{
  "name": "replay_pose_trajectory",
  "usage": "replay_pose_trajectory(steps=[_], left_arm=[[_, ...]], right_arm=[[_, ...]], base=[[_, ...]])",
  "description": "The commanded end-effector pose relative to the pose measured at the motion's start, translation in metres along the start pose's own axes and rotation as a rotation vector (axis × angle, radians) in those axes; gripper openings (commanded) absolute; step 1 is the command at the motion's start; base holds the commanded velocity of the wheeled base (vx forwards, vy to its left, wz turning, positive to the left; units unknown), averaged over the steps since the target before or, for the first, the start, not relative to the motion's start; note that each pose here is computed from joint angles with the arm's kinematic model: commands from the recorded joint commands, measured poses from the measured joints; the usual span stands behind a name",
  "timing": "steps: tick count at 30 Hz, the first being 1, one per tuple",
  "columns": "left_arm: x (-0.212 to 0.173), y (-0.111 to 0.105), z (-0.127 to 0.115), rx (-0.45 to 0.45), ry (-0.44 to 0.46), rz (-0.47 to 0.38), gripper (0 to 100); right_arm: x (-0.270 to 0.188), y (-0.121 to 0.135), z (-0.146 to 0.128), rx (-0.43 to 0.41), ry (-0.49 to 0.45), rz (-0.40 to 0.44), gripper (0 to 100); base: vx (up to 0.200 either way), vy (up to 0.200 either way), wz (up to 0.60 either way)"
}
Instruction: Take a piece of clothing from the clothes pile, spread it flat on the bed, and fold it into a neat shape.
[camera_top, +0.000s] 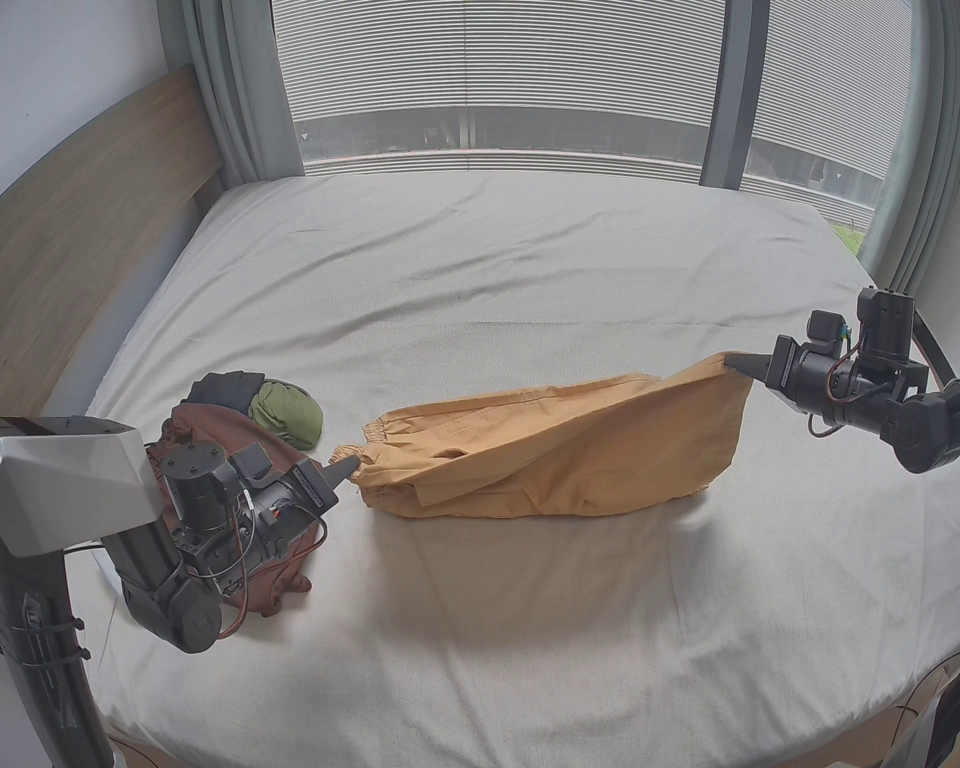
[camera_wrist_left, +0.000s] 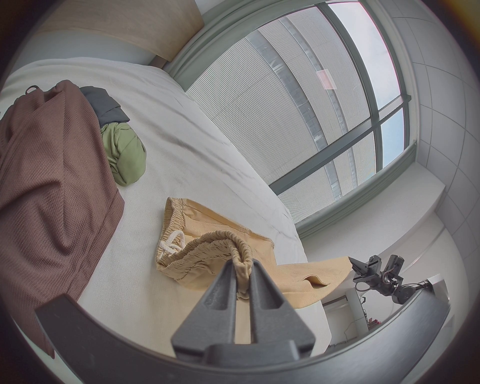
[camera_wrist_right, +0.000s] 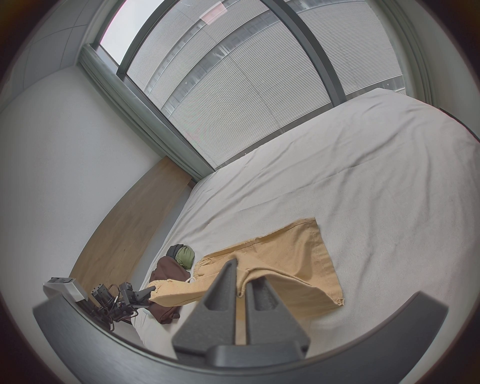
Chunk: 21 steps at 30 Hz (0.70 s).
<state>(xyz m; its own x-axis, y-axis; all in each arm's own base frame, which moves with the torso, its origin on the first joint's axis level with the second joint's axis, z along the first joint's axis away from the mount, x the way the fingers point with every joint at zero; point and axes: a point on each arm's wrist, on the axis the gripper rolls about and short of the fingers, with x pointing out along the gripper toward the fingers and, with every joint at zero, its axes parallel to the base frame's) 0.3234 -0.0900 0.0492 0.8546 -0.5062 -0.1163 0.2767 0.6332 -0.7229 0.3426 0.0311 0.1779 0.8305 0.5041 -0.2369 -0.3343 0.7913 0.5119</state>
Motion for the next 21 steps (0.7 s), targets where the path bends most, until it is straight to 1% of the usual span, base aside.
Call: replay_pose_trajectory(steps=[1,9,15,21], left_arm=[[0.001,0.0,0.0,-0.001,-0.002,-0.002,0],[0.002,0.0,0.002,-0.017,-0.013,0.0,0],[0.002,0.0,0.001,-0.017,-0.011,0.0,0],[0.002,0.001,0.001,-0.018,-0.01,0.004,0]], right_arm=[[0.002,0.004,0.013,-0.009,-0.009,0.002,0],[0.007,0.0,0.022,-0.005,-0.011,-0.009,0],[0.007,0.004,0.029,-0.009,-0.017,-0.005,0],[0.007,0.013,0.035,-0.008,-0.002,0.003,0]], base=[[0.0,0.0,0.0],[0.0,0.0,0.0],[0.0,0.0,0.0],[0.0,0.0,0.0]])
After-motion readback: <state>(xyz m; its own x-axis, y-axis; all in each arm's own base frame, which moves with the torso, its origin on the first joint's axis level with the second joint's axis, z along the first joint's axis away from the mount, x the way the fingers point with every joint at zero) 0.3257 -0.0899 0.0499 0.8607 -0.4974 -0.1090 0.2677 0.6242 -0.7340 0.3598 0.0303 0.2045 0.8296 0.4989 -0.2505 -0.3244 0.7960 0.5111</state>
